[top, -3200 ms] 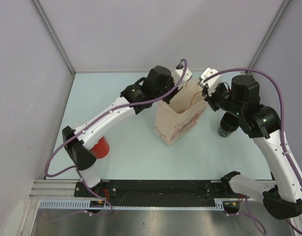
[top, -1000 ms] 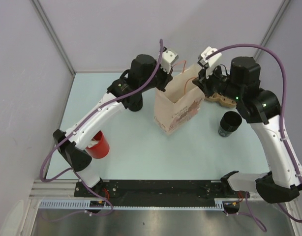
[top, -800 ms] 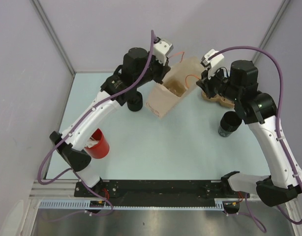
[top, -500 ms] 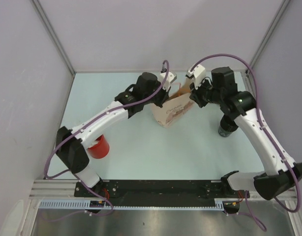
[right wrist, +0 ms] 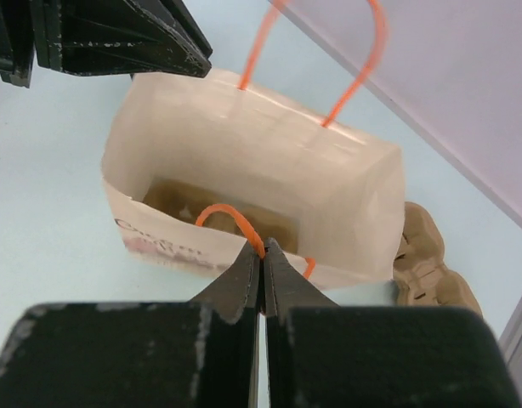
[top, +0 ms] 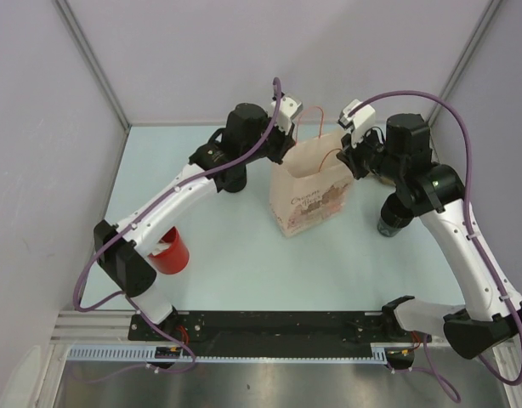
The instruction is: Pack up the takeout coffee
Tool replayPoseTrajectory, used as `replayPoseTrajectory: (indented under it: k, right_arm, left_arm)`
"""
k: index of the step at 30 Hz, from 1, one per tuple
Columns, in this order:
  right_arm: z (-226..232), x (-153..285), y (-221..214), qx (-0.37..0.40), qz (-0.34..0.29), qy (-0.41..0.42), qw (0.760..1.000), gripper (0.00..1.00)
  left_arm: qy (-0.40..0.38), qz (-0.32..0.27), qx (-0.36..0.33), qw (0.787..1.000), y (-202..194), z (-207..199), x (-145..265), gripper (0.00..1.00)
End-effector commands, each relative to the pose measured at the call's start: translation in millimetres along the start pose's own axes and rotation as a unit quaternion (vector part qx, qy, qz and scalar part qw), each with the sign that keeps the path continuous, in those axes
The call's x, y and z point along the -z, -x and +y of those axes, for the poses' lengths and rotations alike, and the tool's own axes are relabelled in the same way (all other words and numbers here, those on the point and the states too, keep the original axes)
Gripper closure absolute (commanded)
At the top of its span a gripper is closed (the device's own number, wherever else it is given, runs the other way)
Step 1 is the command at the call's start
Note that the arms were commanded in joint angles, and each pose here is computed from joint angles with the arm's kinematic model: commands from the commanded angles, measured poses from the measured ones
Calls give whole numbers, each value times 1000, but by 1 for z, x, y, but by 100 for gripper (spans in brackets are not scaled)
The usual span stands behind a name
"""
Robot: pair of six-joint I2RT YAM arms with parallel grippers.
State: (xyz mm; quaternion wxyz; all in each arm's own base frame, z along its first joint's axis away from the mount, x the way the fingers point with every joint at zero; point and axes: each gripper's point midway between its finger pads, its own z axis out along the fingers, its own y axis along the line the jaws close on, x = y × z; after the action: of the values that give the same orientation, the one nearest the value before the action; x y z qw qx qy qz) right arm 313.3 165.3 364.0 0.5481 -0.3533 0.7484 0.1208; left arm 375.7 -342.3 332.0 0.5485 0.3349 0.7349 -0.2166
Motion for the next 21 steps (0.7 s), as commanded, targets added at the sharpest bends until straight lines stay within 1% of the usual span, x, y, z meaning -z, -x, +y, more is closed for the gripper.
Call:
replayPoseTrajectory:
  k: [1,4,7,13,16,17,19,20,21]
  right_arm:
    - [-11,17,33,1,-56,-25,998,98]
    - [-11,26,43,3,-72,-25,997,96]
    - [-10,32,48,5,-81,-24,996,96]
    - [-10,27,40,5,-69,-24,997,96]
    - [-10,29,40,5,-73,-24,997,96]
    - [-10,30,41,5,-75,-25,997,96]
    - [-9,31,40,5,-74,-24,997,96]
    - [-9,31,39,5,-73,-24,997,96]
    - [-9,31,37,5,-71,-25,997,96]
  left_arm:
    - [5,-41,1,999,36,4,14,85]
    - [8,-37,0,999,37,6,12,85]
    - [9,-38,1,999,37,7,12,85]
    - [6,-37,3,999,36,5,9,84]
    - [13,-35,1,999,35,8,7,78]
    - [20,-36,-2,999,36,11,7,74]
    - [31,-38,-5,999,37,16,6,69]
    - [32,-38,-6,999,37,18,5,59]
    - [32,-37,-6,999,37,17,3,55]
